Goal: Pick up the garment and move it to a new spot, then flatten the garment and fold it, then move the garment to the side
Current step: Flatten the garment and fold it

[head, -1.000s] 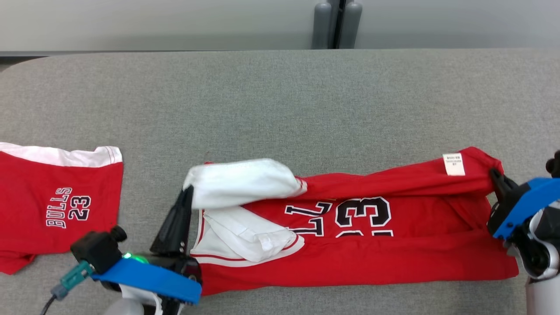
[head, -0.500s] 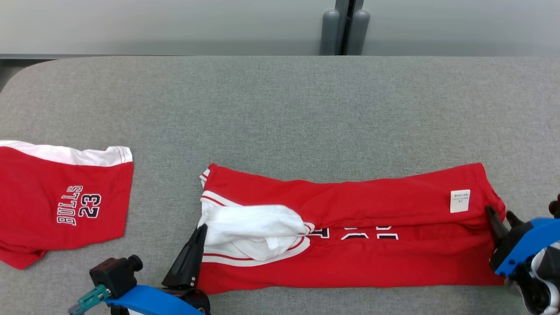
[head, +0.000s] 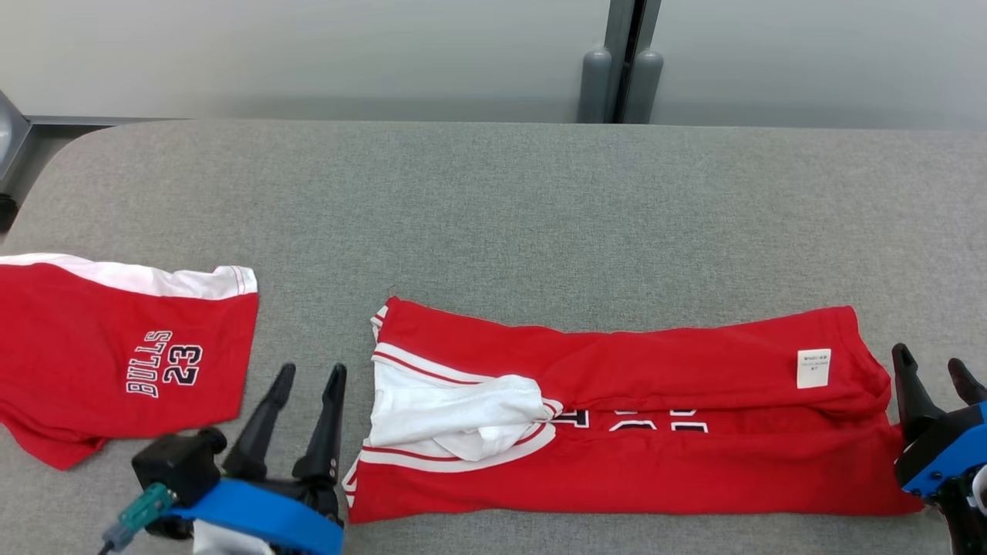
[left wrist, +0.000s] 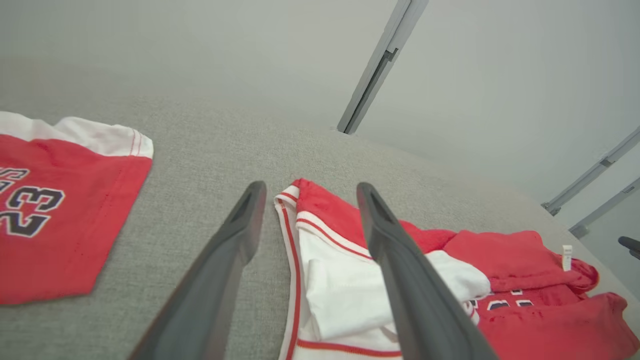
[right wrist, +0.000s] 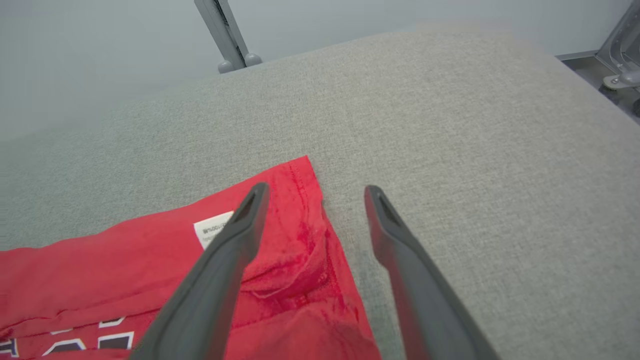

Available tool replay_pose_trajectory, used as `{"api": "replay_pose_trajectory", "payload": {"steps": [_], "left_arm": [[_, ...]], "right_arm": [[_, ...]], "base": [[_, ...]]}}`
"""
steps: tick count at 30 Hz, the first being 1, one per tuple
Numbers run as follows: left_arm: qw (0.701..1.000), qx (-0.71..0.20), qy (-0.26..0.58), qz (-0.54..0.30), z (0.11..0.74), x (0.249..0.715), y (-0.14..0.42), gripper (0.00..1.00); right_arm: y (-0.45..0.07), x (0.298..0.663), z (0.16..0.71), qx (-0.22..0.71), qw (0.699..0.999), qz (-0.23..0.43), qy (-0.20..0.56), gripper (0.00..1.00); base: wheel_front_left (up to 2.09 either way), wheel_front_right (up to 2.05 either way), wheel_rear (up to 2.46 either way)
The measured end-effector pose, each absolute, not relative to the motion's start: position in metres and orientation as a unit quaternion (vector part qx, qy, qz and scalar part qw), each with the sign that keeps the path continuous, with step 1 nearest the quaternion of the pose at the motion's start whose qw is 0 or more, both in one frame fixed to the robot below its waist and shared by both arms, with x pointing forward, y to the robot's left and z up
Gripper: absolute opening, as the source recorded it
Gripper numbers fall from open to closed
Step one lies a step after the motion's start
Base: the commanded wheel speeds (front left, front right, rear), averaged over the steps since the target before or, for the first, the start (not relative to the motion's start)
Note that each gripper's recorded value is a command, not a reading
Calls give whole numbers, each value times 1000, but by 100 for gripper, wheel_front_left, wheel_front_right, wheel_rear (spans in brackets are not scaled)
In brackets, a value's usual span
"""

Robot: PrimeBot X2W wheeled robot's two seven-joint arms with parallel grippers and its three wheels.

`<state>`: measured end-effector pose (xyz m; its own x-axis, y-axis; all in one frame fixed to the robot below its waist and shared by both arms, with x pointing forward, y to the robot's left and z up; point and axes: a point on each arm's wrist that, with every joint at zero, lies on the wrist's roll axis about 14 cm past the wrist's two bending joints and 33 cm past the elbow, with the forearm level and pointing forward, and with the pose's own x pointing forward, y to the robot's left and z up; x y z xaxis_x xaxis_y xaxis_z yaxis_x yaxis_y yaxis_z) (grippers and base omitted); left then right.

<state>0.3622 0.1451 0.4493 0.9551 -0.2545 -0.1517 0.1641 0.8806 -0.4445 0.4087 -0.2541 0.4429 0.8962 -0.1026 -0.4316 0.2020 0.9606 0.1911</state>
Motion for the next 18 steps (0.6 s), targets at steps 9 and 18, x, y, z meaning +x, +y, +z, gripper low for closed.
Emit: {"api": "replay_pose_trajectory", "payload": {"steps": [9, 18], "left_arm": [[987, -112, 53, -105, 472, 398, 165, 100], [989, -98, 56, -98, 465, 416, 171, 100]], "right_arm": [[-242, 415, 447, 112, 975, -63, 182, 100], [-236, 411, 419, 105, 969, -61, 216, 100]], "base": [[0, 0, 0], [0, 0, 0]]}}
